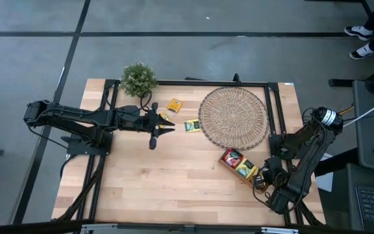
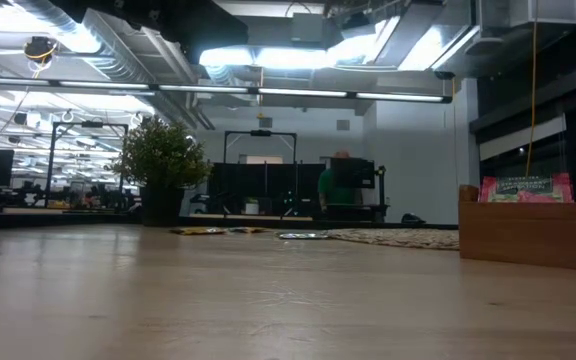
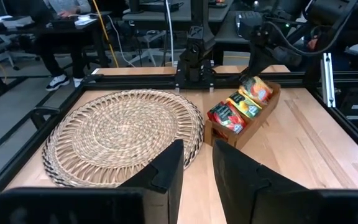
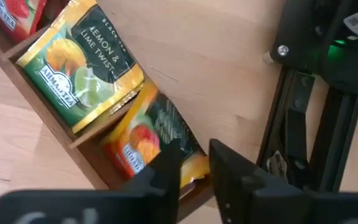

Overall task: Pick & Place Tea
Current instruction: Put the yellow tea bag into the middle slot of the wooden organizer

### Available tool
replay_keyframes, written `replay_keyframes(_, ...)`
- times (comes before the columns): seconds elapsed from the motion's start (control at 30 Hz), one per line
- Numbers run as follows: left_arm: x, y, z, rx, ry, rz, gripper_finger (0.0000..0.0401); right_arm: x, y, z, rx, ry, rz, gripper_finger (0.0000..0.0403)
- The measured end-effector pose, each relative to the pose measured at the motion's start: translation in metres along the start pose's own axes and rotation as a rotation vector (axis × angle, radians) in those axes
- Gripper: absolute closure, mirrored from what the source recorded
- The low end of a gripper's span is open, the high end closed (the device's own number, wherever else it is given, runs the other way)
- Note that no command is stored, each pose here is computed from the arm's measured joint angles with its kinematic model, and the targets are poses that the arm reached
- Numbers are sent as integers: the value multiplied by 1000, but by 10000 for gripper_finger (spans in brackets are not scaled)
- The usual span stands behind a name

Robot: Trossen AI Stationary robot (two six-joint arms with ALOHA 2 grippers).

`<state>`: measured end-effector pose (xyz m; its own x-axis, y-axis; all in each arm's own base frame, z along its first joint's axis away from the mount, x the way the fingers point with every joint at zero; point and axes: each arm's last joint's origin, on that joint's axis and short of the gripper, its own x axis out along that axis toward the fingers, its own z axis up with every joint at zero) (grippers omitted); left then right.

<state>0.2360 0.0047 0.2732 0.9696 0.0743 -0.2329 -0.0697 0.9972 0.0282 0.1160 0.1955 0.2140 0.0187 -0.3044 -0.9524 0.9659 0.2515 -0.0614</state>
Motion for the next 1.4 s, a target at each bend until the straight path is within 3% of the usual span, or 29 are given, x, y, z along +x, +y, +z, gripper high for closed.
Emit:
replay_keyframes(0.2,0,0,0,3,-1,0,315,1,6,5,14,5,-9,258)
replay_keyframes(0.4,0,0,0,34,0,0,319,-6,18,14,51,15,20,233)
replay_keyframes(0.63,0,0,0,44,0,1,316,-29,47,33,33,-169,303,231)
replay_keyframes(0.83,3,0,-2,52,10,1,319,-39,87,53,-52,-507,609,231)
replay_keyframes(0.93,7,0,-5,53,25,0,316,-47,107,63,-132,-669,675,231)
replay_keyframes(1.1,15,-1,-12,41,63,-2,316,-57,132,83,-252,-830,675,231)
replay_keyframes(1.3,25,-2,-23,49,123,-1,318,-44,150,116,-296,-757,628,231)
replay_keyframes(1.4,30,0,-28,38,151,59,318,-28,161,131,-319,-712,581,236)
